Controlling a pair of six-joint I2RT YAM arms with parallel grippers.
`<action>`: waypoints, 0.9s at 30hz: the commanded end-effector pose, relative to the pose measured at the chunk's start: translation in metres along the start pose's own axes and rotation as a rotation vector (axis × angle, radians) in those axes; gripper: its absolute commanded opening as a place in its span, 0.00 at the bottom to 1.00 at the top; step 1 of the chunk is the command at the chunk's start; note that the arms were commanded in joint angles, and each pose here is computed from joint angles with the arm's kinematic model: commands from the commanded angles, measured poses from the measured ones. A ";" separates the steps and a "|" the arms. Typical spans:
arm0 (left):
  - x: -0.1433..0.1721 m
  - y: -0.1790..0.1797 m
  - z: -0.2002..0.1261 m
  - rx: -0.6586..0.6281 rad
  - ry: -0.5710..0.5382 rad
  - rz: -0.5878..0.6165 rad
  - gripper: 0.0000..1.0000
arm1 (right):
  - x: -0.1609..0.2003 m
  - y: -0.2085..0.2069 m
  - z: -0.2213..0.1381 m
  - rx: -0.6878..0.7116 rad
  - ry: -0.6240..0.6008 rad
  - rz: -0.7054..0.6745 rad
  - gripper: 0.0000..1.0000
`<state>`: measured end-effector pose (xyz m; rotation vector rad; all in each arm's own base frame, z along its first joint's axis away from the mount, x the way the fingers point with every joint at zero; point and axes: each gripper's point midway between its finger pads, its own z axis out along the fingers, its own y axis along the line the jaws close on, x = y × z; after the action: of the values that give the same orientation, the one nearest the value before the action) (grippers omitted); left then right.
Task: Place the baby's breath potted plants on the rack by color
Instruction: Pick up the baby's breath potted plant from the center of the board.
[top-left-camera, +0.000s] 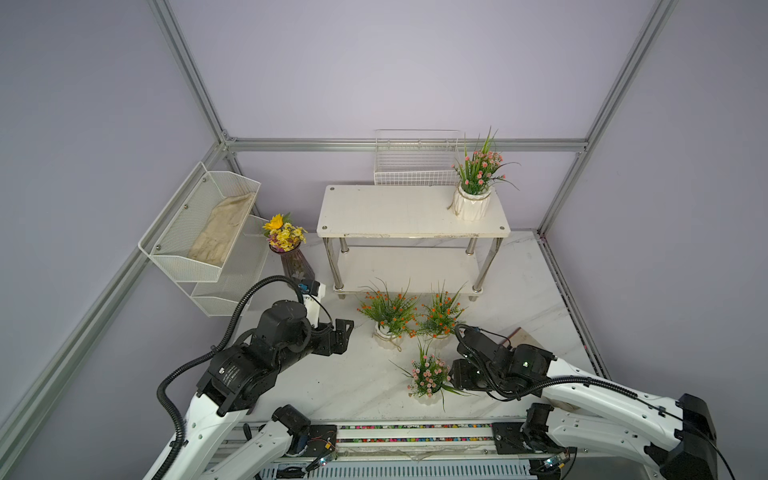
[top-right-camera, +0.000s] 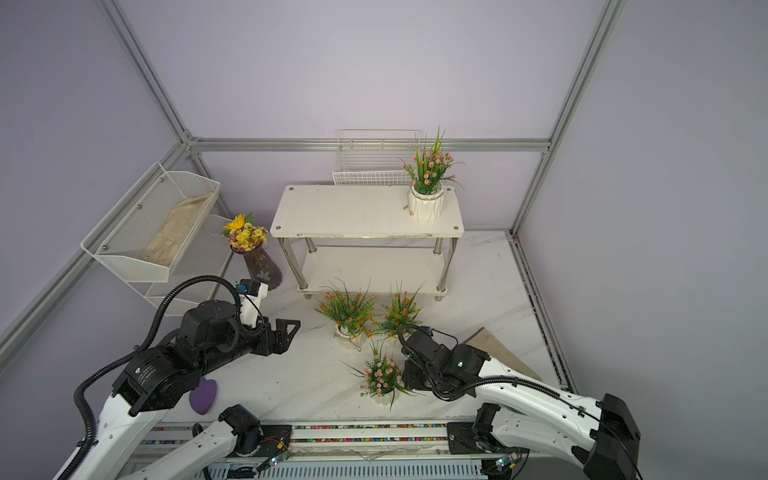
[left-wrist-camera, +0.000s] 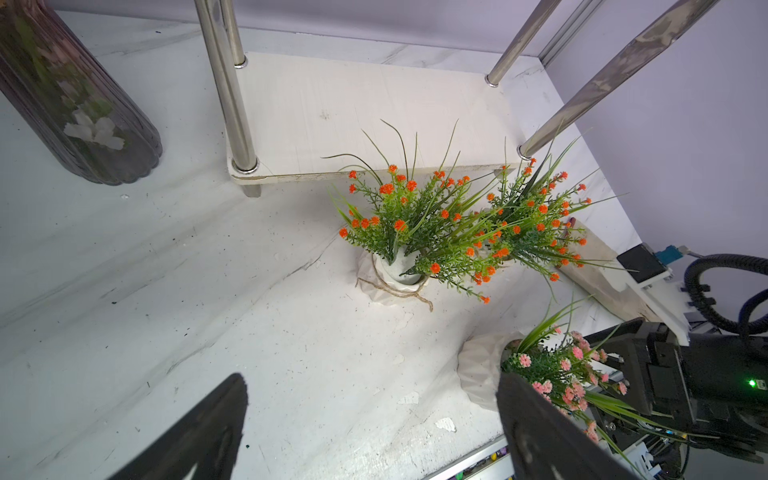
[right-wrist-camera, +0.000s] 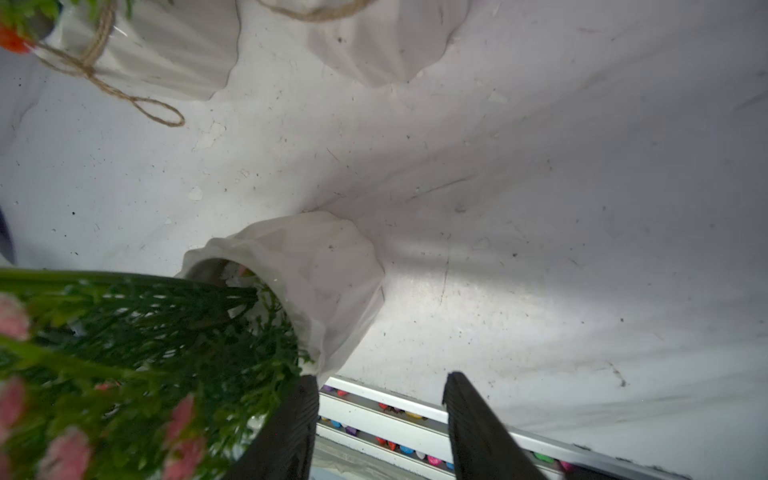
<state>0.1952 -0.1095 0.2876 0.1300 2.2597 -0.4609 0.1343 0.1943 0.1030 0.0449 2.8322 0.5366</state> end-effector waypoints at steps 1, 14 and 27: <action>0.003 0.002 0.004 -0.004 0.002 -0.024 0.94 | -0.007 0.020 0.001 -0.060 -0.031 0.027 0.52; 0.005 0.003 0.004 -0.008 0.004 -0.021 0.94 | -0.003 0.023 0.014 -0.010 -0.013 -0.006 0.40; 0.016 0.006 0.008 -0.007 0.025 -0.023 0.95 | -0.007 0.029 0.029 0.049 0.011 -0.045 0.27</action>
<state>0.1916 -0.1077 0.2750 0.1265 2.2848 -0.4555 0.1424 0.2246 0.0826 -0.0112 2.8723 0.4572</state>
